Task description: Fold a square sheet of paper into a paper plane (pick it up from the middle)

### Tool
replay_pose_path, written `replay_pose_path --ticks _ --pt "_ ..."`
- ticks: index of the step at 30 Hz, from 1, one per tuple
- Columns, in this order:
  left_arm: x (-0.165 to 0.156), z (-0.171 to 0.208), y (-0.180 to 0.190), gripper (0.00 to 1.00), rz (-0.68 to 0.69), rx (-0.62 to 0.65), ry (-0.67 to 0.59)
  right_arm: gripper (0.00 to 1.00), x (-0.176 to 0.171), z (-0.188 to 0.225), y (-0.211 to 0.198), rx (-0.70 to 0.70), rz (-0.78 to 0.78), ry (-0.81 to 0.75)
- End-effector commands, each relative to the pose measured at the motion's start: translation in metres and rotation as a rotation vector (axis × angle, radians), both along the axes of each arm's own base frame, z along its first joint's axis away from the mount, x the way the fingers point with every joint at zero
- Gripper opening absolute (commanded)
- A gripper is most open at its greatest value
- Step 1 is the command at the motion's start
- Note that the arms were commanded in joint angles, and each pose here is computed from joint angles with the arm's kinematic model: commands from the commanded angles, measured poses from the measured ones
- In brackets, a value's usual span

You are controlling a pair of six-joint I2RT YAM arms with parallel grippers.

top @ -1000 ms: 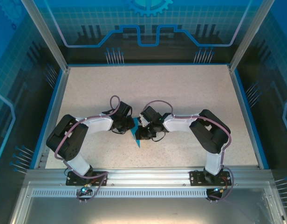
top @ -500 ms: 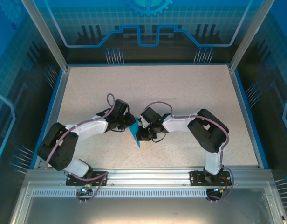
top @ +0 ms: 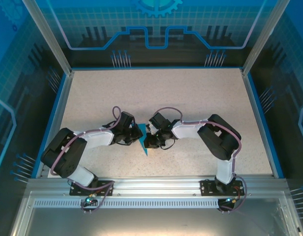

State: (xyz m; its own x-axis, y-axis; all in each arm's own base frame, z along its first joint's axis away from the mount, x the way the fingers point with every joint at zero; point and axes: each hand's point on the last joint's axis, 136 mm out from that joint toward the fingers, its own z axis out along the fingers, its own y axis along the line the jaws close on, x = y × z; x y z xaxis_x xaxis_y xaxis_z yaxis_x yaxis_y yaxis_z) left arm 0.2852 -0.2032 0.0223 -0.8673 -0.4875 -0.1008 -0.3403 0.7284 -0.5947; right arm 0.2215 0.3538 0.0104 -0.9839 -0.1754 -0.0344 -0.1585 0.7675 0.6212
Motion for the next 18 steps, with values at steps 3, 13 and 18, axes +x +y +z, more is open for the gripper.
replay_pose_path --ticks 3,13,18 --pt "-0.005 -0.019 0.006 0.07 0.004 0.042 0.038 0.09 -0.012 -0.031 -0.023 -0.115 -0.023 0.077" --pt "-0.011 -0.031 0.012 0.06 0.006 0.060 0.060 0.10 0.012 0.028 0.011 0.048 0.011 -0.054" --pt "-0.012 -0.032 0.012 0.06 0.005 0.060 0.064 0.10 0.015 0.033 0.020 0.055 0.013 -0.072"
